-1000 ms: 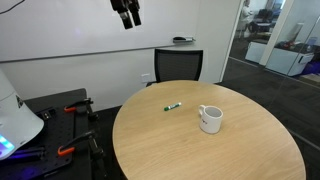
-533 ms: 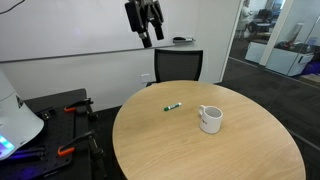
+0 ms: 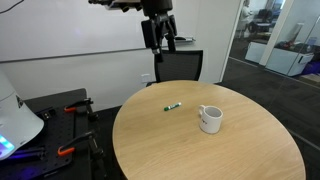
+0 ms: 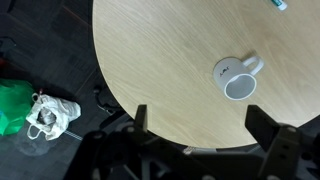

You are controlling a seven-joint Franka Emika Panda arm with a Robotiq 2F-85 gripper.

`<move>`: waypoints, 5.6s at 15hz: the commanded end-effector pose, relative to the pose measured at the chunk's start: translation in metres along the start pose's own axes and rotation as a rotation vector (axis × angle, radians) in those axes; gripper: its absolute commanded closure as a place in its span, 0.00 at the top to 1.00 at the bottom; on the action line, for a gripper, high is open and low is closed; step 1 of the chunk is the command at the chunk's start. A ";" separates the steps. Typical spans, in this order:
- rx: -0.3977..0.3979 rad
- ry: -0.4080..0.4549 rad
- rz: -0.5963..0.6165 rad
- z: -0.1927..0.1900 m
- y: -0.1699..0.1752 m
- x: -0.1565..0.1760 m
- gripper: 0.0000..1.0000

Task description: Slide the mug cup to the right, pick up the pen from the table and put it in the mug cup

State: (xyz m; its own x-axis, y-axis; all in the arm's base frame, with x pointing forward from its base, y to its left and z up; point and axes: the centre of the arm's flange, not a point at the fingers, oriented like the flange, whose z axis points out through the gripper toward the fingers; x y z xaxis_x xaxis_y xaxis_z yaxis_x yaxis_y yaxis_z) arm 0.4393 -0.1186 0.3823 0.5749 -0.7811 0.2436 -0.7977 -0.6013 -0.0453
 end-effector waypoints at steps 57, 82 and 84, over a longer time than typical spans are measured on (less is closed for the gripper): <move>-0.118 -0.219 0.322 0.351 -0.152 0.120 1.00; -0.157 -0.241 0.307 0.376 -0.156 0.115 0.02; -0.157 -0.243 0.313 0.376 -0.152 0.113 0.02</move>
State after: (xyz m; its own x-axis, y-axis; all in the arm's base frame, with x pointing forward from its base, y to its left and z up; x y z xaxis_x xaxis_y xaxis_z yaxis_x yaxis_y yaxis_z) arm 0.6992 -0.1760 0.0553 0.3270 -0.9447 0.0258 -0.9436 -0.3250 0.0628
